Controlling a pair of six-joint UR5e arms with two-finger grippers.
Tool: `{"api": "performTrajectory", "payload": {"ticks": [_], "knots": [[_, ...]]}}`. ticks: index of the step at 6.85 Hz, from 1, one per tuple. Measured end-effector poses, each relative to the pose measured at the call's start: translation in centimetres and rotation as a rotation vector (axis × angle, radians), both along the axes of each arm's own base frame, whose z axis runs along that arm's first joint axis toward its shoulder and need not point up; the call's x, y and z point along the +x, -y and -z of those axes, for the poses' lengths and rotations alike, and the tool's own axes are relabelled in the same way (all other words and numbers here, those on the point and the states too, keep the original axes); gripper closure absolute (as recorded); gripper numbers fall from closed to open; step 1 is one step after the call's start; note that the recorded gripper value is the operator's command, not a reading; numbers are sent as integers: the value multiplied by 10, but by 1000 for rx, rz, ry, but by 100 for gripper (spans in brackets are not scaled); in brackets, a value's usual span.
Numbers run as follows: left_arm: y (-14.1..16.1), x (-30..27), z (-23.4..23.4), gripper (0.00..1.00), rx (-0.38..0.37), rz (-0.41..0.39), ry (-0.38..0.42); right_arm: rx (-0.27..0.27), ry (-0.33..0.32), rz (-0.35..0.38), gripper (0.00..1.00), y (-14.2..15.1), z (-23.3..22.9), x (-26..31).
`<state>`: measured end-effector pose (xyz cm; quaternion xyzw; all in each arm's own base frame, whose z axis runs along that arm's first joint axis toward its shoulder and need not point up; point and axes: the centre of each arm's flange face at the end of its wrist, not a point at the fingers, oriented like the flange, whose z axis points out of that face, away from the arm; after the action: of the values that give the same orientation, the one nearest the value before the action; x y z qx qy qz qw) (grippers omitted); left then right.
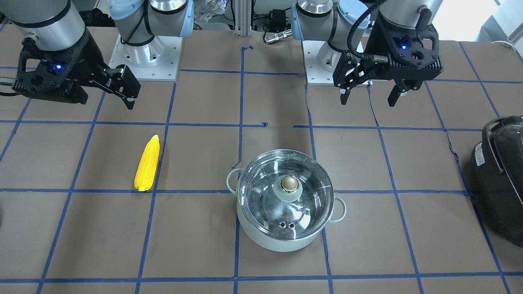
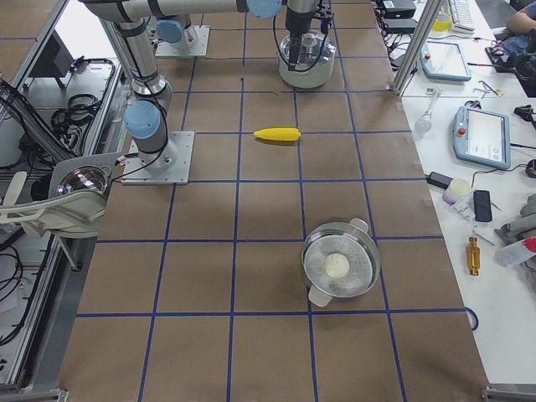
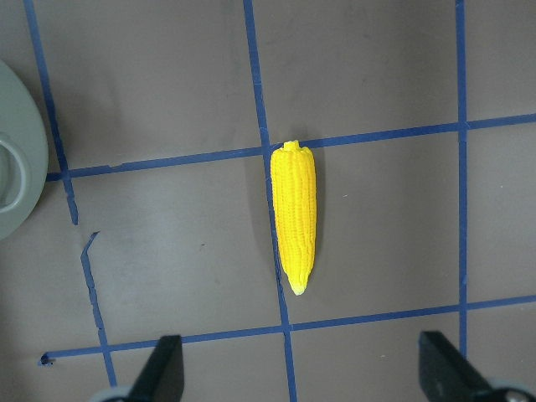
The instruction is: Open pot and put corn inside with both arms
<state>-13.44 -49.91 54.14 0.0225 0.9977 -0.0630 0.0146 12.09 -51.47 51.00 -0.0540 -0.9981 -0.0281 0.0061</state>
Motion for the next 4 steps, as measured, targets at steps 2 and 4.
{"api": "performTrajectory", "payload": {"ticks": [2,4], "knots": [[-1,0,-1,0,-1,-1,1,1,0,0,0,0,1,0],[0,0,0,0,1,-1,0,0,0,1,0,0,0,1]]}}
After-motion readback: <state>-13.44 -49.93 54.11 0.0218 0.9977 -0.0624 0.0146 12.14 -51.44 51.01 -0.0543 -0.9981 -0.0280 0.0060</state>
